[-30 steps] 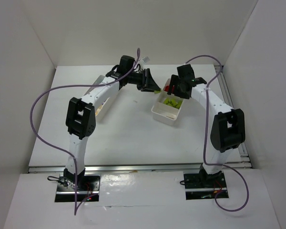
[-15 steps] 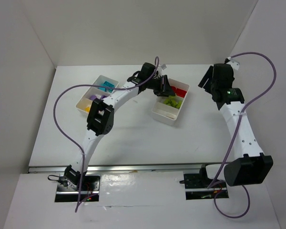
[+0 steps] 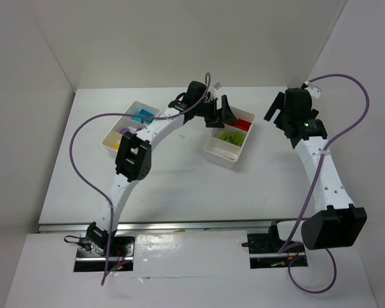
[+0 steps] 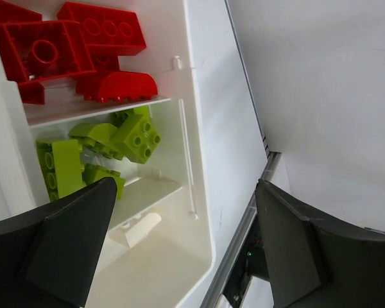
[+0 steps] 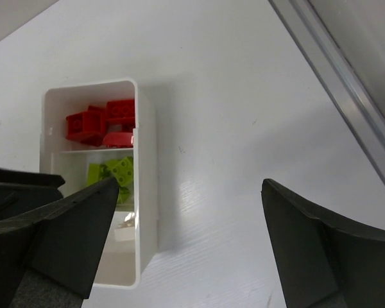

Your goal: Sort the legos into containers by color

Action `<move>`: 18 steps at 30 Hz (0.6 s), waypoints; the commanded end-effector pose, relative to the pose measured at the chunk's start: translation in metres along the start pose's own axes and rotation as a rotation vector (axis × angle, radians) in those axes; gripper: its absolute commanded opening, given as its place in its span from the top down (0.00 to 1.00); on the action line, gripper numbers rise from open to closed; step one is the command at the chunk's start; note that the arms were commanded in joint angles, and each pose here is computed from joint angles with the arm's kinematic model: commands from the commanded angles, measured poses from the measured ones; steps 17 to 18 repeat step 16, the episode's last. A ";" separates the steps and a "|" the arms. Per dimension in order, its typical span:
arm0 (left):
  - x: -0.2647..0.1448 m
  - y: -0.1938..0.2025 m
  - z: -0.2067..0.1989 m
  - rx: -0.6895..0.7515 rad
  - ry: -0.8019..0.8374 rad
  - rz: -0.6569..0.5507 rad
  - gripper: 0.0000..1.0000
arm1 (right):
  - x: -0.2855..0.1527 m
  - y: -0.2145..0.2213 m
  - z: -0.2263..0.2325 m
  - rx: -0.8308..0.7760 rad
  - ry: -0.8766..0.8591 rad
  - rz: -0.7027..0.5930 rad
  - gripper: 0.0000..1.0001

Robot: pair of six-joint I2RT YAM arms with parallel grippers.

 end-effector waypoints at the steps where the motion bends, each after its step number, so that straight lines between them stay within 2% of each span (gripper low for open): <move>1: -0.049 -0.031 -0.075 0.165 0.115 -0.096 0.00 | -0.002 -0.012 -0.007 0.045 0.083 -0.048 0.00; 3: -0.071 -0.035 -0.079 0.191 0.090 -0.117 0.00 | -0.005 -0.014 -0.016 0.064 0.156 -0.068 0.00; 4: -0.102 -0.042 -0.103 0.238 0.102 -0.158 0.00 | -0.005 -0.013 -0.018 0.071 0.178 -0.071 0.00; 5: -0.115 -0.043 -0.091 0.249 0.051 -0.181 0.00 | -0.005 -0.015 -0.020 0.081 0.191 -0.082 0.00; 11: -0.212 -0.038 -0.099 0.355 -0.143 -0.311 0.00 | -0.015 -0.017 -0.031 0.103 0.245 -0.103 0.00; 15: -0.241 -0.021 -0.096 0.366 -0.227 -0.317 0.00 | -0.017 -0.006 -0.036 0.093 0.245 -0.076 0.00; 18: -0.244 -0.017 -0.097 0.366 -0.227 -0.317 0.00 | -0.018 -0.004 -0.035 0.095 0.227 -0.065 0.00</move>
Point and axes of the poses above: each gripper's point midway between its finger pads, its own x axis out along the fingers, its own z axis along the line the jaws close on, y = z × x, the point moved 6 cm from there along -x, back along the fingers, and after that the axes turned 4 degrees about x, right-handed, at the moved point
